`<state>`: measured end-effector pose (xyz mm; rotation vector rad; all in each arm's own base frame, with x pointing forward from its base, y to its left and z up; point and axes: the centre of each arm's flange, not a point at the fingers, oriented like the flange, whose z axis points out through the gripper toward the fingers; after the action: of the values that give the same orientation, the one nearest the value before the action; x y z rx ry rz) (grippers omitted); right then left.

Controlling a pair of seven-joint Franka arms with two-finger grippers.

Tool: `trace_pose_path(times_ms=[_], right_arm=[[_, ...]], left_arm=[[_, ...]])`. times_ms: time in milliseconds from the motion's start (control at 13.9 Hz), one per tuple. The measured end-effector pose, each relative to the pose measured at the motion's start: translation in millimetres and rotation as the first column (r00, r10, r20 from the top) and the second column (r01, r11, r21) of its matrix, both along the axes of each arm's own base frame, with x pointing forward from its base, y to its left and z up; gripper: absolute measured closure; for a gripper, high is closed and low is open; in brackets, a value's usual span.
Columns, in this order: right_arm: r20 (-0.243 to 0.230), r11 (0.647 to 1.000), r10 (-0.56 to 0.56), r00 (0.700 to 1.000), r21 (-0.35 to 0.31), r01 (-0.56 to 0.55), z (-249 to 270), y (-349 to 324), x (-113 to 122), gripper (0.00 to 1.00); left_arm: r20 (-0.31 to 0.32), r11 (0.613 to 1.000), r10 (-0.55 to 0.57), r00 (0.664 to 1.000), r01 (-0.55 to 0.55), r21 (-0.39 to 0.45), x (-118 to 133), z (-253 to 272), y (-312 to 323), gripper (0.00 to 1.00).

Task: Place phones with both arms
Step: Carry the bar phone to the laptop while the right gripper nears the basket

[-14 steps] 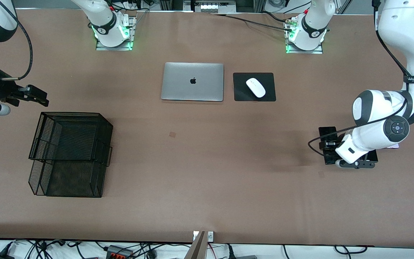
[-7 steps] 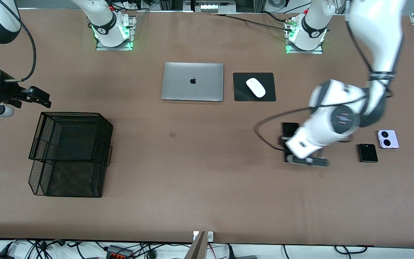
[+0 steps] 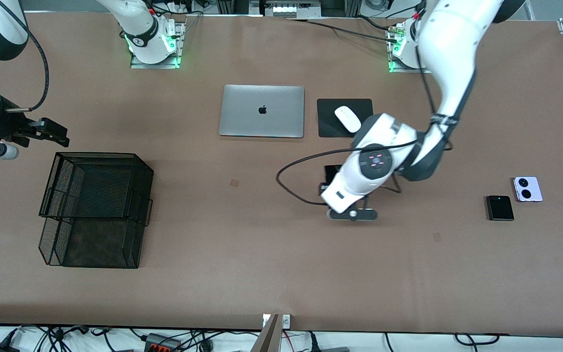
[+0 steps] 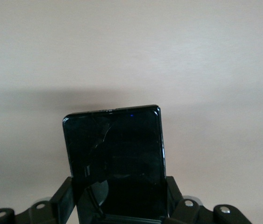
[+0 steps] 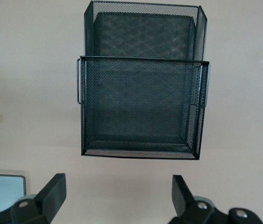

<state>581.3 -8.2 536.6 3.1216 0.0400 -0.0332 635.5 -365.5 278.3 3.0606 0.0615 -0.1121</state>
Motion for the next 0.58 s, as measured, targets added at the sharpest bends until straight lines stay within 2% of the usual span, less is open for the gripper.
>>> trace_pose_path(times_ms=[216, 577], right_arm=[[-0.036, 1.000, 0.028, 0.999, 0.001, -0.028, -24, 17, 8, 0.00], [-0.074, 0.997, 0.048, 0.996, 0.058, -0.044, -69, 45, 25, 0.00]], left_arm=[[0.038, 0.999, 0.017, 0.999, -0.015, -0.045, -10, -29, -51, 0.20], [0.053, 0.996, -0.045, 0.998, 0.049, -0.079, -49, -79, -112, 0.20]])
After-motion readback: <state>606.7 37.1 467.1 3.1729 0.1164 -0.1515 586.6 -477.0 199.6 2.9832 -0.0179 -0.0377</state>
